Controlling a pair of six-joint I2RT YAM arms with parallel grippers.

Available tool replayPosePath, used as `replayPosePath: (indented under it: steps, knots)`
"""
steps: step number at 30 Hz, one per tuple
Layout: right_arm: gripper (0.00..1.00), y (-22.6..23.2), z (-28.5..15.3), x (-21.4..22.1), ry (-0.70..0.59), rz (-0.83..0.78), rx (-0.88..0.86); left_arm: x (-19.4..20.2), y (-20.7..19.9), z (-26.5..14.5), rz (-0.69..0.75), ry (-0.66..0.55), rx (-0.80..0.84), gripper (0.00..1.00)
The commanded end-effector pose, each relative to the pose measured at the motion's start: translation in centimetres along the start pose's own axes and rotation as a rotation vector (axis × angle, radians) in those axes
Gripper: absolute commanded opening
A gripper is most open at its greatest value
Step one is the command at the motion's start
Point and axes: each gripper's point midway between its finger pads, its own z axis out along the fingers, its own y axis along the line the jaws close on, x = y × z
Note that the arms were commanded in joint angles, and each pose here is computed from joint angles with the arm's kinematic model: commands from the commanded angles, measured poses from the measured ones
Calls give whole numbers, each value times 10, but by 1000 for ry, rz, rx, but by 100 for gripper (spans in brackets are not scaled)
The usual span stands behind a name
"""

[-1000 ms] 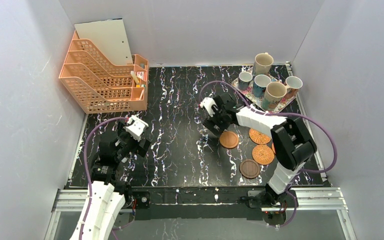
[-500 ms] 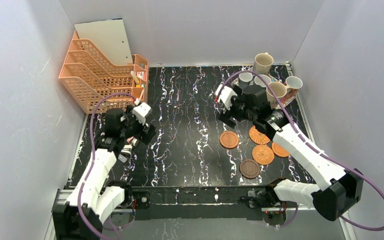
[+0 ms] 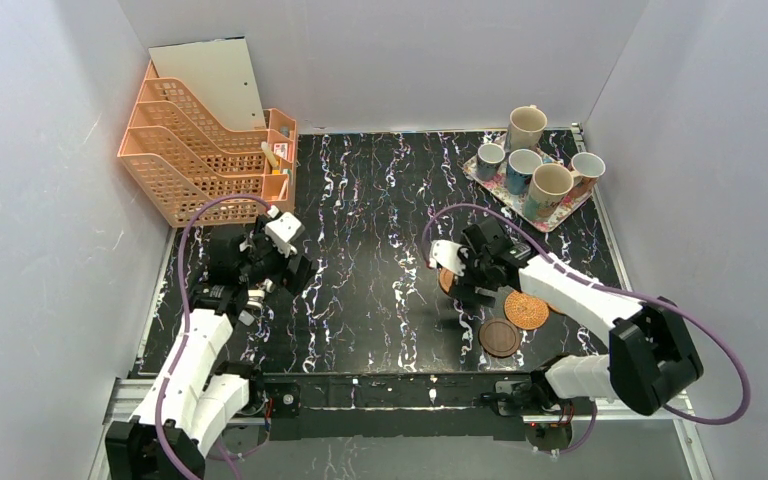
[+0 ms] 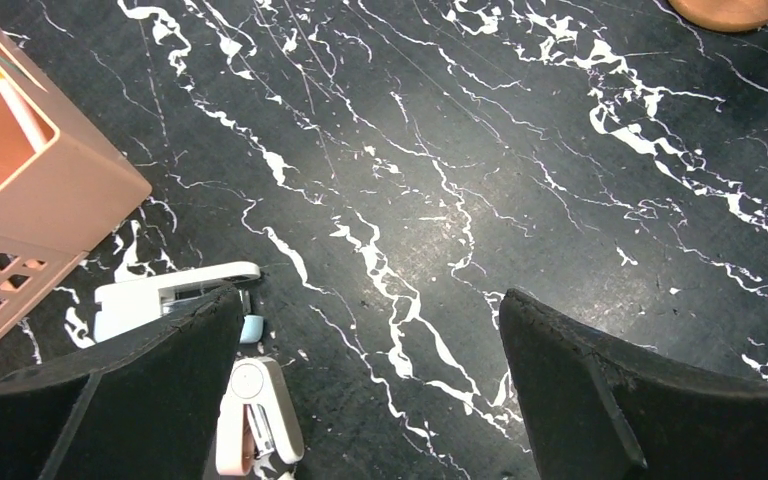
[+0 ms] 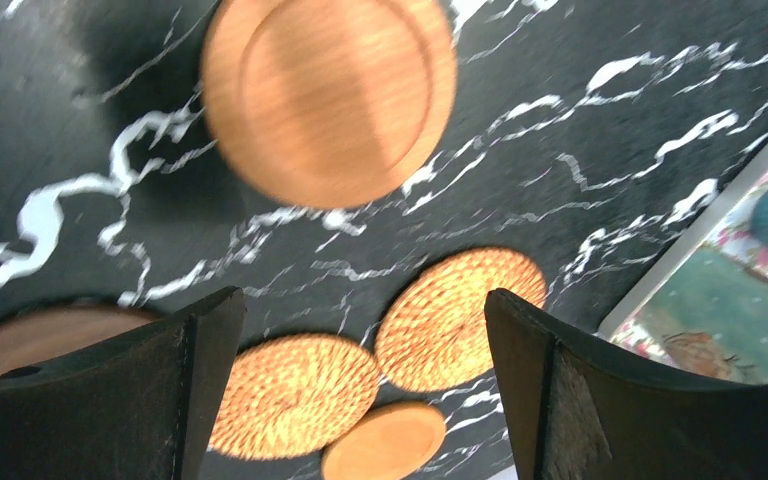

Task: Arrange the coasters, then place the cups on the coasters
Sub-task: Move the coaster to the center of the board.

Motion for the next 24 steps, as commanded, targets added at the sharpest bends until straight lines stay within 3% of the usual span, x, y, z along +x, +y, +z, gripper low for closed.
replayPosePath:
  steps: [1, 10, 16, 24]
  knots:
    - [98, -45, 11, -39, -112, 29, 141, 2, 0, -11, 25, 26, -22, 98]
    - [98, -33, 50, -59, -130, 43, -15, 16, 7, -33, 10, 39, -165, 98]
    - [98, -50, 82, -81, -169, 114, 17, 17, 1, -38, -6, 20, -168, 98]
    - [98, -69, 113, -157, -313, 219, 8, 20, 1, -40, -10, 5, -190, 98]
